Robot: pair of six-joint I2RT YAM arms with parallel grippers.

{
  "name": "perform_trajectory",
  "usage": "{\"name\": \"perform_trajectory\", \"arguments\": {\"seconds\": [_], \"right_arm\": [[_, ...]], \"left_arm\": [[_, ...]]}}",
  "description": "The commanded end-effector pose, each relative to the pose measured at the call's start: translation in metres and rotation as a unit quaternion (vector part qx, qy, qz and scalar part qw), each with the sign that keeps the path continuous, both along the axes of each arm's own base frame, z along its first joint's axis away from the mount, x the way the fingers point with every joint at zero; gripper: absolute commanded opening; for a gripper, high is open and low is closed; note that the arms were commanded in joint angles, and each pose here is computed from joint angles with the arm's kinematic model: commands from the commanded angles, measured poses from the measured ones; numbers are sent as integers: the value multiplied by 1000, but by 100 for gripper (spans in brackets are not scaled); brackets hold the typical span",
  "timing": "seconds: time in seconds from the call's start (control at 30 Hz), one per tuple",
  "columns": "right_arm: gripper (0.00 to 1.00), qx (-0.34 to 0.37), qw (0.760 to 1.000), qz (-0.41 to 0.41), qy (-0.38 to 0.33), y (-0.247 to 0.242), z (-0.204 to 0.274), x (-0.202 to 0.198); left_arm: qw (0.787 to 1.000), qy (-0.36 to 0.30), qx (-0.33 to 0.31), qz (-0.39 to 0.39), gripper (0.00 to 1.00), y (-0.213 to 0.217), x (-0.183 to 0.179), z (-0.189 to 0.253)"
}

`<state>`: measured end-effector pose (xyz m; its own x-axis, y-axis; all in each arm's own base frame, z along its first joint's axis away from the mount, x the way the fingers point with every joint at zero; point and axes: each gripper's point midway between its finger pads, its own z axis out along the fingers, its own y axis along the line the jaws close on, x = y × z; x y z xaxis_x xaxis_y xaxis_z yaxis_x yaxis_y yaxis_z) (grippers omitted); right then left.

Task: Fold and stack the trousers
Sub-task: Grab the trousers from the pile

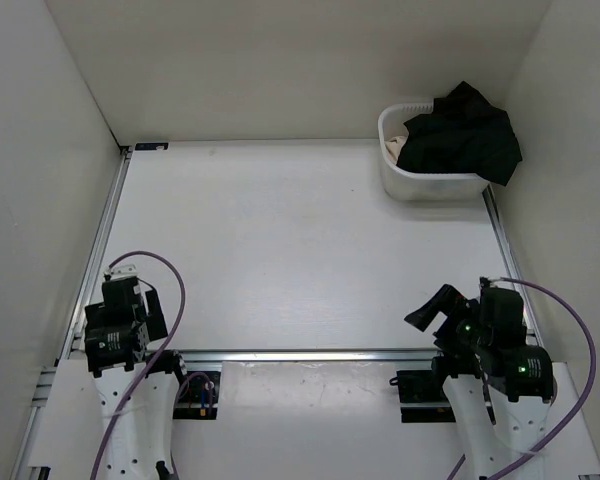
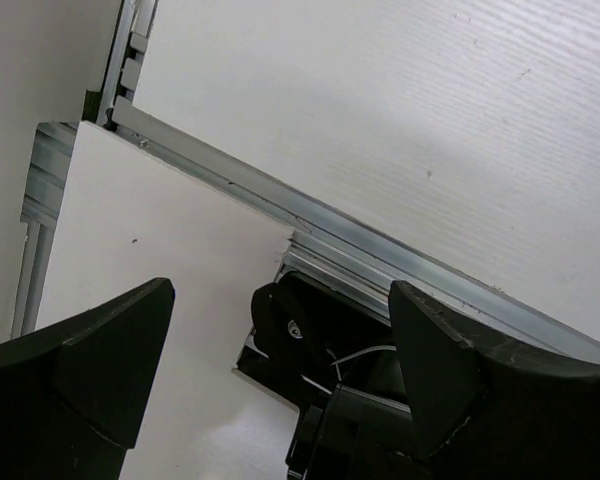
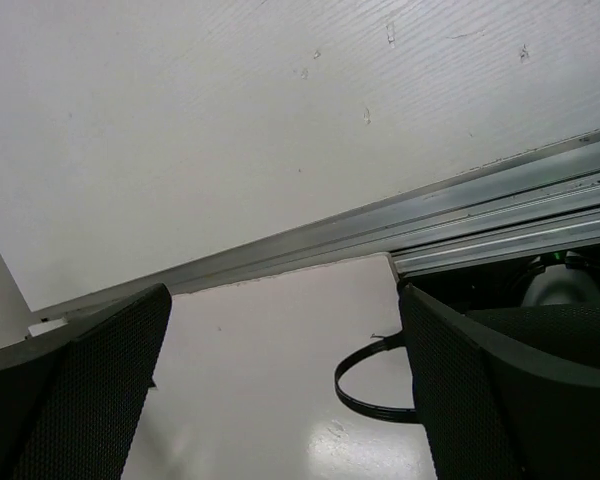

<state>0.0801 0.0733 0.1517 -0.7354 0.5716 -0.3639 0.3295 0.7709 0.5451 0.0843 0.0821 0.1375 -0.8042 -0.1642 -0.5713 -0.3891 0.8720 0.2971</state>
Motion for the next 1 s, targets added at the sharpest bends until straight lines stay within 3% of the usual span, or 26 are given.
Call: {"name": "perform_trajectory", "arguments": {"seconds": [0.0,0.13,0.2,0.23,0.27,0.33,0.37,0.43,0.47,0.5,0.53,0.6,0.63,0.67,0.7,0.73,0.83,0.9,0.97], "right_arm": [[99,0,995,11,100,1,-17,-38],[99,-58,995,17,85,-16,6,-22],[99,-112,993,8,48,-34,40,4],[99,-129,991,5,16,-39,60,22],[99,-148,989,4,20,-45,72,44],[99,-204,977,-18,-57,-65,131,84],[99,-224,970,-32,-94,-71,165,123],[99,-261,956,-47,-126,-84,194,165],[99,-280,950,-55,-129,-90,198,210],[99,-294,939,-62,-164,-95,222,233],[99,-303,940,-64,-144,-97,207,273],[99,-319,923,-91,-193,-110,232,326],[99,-335,925,-74,-162,-112,199,368],[99,-340,922,-72,-169,-113,194,395],[99,-345,913,-89,-200,-120,219,417],[99,-349,920,-82,-158,-129,166,460],[99,-345,919,-111,-158,-155,118,523],[99,-337,912,-136,-190,-164,102,551],[99,-359,908,-134,-170,-172,64,559]], "left_arm": [[1000,19,7,10,100,3,-6,-10],[999,36,-1,7,100,1,-8,-19],[999,36,-10,1,100,-1,-3,-13],[1000,4,-3,1,100,2,9,2],[1000,-12,-3,-1,100,2,17,11],[999,-51,5,-2,100,6,38,42],[997,-79,7,-5,100,8,53,56],[995,-91,-15,-25,100,2,77,70],[992,-117,-21,-36,100,0,91,91],[992,-109,-35,-45,100,-2,108,93],[989,-111,-63,-69,100,-13,119,96],[983,-140,-77,-90,100,-17,146,124],[984,-120,-93,-96,100,-18,163,119],[978,-144,-103,-113,100,-23,179,138],[976,-146,-110,-121,100,-25,189,141],[976,-131,-122,-124,100,-25,205,133],[974,-132,-131,-131,100,-22,236,138],[979,-105,-127,-117,100,-12,259,125],[983,-74,-128,-105,100,-5,271,107]]}}
